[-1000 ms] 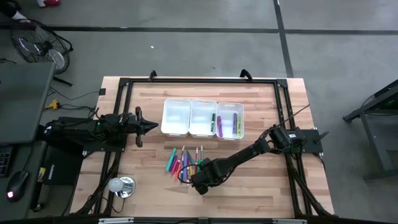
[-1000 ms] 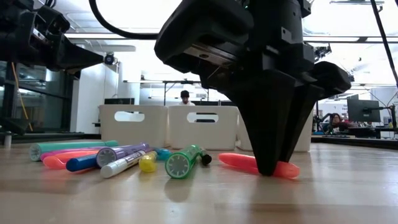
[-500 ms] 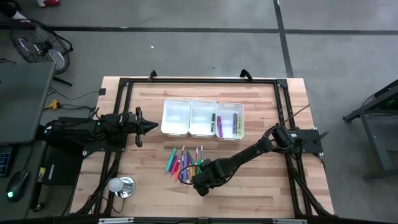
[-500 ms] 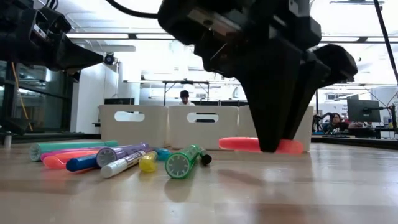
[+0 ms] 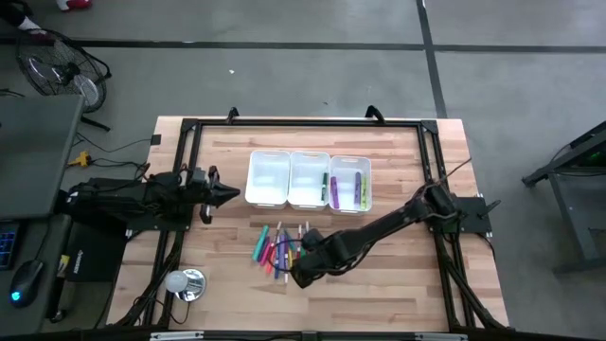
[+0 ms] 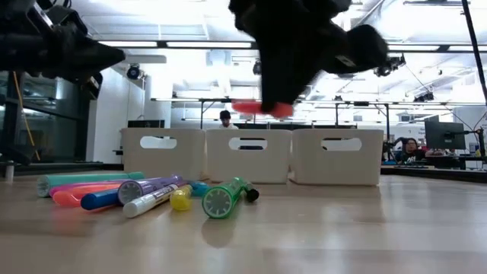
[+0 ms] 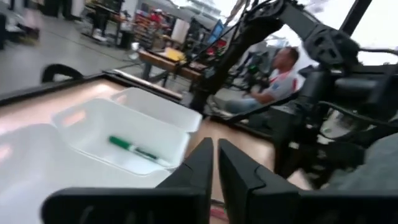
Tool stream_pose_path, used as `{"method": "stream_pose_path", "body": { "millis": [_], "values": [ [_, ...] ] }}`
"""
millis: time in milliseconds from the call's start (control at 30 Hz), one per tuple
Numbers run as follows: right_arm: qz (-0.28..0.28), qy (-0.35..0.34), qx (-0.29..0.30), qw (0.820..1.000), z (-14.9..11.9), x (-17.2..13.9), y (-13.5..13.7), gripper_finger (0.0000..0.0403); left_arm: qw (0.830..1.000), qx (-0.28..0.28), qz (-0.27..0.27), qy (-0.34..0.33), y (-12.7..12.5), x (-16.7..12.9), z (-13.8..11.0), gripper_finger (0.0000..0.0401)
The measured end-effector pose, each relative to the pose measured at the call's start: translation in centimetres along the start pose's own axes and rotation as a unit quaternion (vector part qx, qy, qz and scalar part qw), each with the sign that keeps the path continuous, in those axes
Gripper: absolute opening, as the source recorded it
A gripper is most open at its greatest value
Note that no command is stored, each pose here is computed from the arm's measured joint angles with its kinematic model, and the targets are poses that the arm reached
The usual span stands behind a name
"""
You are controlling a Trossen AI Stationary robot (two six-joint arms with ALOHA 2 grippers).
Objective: Pick & Place Markers
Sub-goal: Put the right orange pen into the left white bin
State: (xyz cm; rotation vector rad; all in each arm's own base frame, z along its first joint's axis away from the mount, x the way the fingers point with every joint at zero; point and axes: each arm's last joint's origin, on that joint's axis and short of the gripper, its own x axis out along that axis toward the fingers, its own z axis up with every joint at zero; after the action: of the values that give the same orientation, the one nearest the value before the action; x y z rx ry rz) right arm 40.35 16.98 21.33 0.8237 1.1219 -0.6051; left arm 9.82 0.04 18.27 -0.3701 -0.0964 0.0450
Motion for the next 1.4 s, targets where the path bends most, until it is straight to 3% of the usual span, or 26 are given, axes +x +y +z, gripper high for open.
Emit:
{"method": "stream_pose_path", "body": {
  "millis": [233,367,633,1033,1400],
  "values": [
    [0.04,-0.068,-0.039,0.996,3.1,-0.9,0.3,0.0019,0.993,-0.119,-0.004,0.013,-0.1,0.5,-0.1,0.0122],
    [0.071,-0.1,-0.068,0.99,4.9,-0.9,0.6,0.0019,0.987,-0.158,-0.012,0.006,-0.4,0.9,0.6,0.0151],
    [0.13,-0.17,-0.107,0.971,8.9,-2.2,0.8,0.0019,0.985,-0.17,-0.035,0.008,-1.0,2.4,1.5,0.0156],
    [0.2,-0.244,-0.092,0.944,14.4,-4.2,0.0,0.0019,0.989,-0.146,-0.022,0.0,-1.4,3.9,2.4,0.0156],
    [0.217,-0.257,-0.098,0.936,16.0,-4.5,-0.5,0.0019,0.992,-0.129,0.002,-0.003,-1.3,4.7,2.3,0.0156]
  ]
}}
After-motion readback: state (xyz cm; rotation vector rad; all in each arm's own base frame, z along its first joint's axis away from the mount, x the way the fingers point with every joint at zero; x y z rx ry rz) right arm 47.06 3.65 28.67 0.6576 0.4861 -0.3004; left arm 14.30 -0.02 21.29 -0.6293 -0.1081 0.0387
